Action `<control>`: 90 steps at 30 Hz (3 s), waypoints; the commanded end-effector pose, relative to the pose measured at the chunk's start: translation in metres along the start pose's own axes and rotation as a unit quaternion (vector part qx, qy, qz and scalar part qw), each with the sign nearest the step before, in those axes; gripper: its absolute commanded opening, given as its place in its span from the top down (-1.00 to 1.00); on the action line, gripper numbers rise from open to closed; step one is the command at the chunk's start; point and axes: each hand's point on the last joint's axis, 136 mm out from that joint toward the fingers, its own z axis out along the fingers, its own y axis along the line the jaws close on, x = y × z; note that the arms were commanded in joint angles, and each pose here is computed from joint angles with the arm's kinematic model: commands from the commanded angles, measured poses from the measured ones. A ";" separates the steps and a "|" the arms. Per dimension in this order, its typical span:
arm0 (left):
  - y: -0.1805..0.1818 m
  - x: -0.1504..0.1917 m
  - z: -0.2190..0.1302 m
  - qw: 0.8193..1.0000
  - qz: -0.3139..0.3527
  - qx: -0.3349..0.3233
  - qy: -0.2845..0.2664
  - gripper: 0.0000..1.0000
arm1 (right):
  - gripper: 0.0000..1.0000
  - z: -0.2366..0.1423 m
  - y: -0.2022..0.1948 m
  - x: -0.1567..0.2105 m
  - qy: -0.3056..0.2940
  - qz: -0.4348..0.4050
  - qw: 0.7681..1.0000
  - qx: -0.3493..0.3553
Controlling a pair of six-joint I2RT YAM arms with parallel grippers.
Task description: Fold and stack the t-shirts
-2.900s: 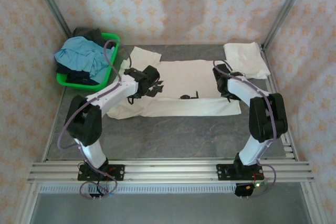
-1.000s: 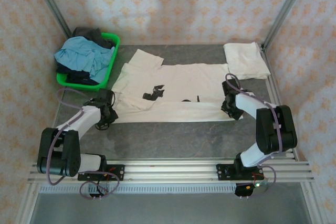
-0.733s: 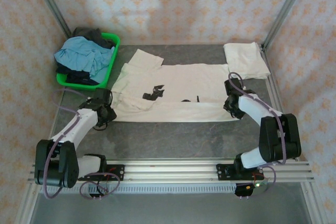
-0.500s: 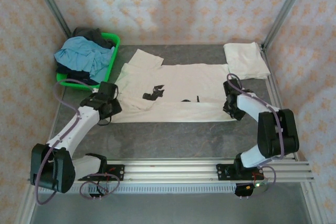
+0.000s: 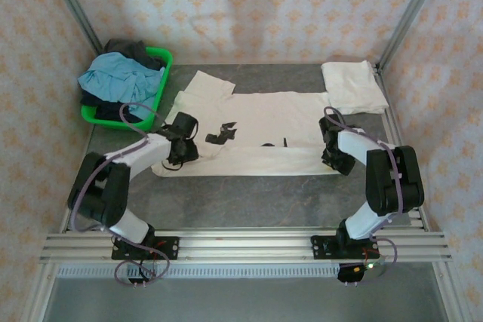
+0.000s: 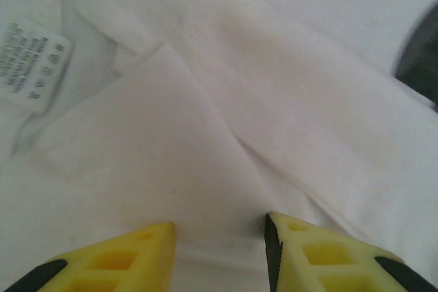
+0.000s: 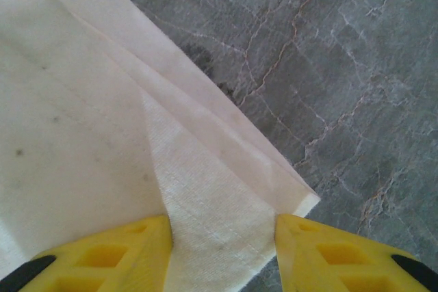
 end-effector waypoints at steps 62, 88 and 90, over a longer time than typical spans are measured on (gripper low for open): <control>-0.101 -0.027 -0.002 0.981 0.188 -0.045 -0.028 1.00 | -0.05 -0.008 0.023 -0.010 0.003 0.023 0.987 -0.158; -0.073 0.000 -0.013 0.934 0.349 -0.079 -0.001 0.02 | -0.06 -0.015 0.021 -0.011 -0.004 0.008 0.987 -0.161; -0.077 -0.006 -0.011 0.934 0.348 -0.083 -0.008 0.07 | -0.07 -0.014 0.020 -0.012 -0.007 0.009 0.988 -0.156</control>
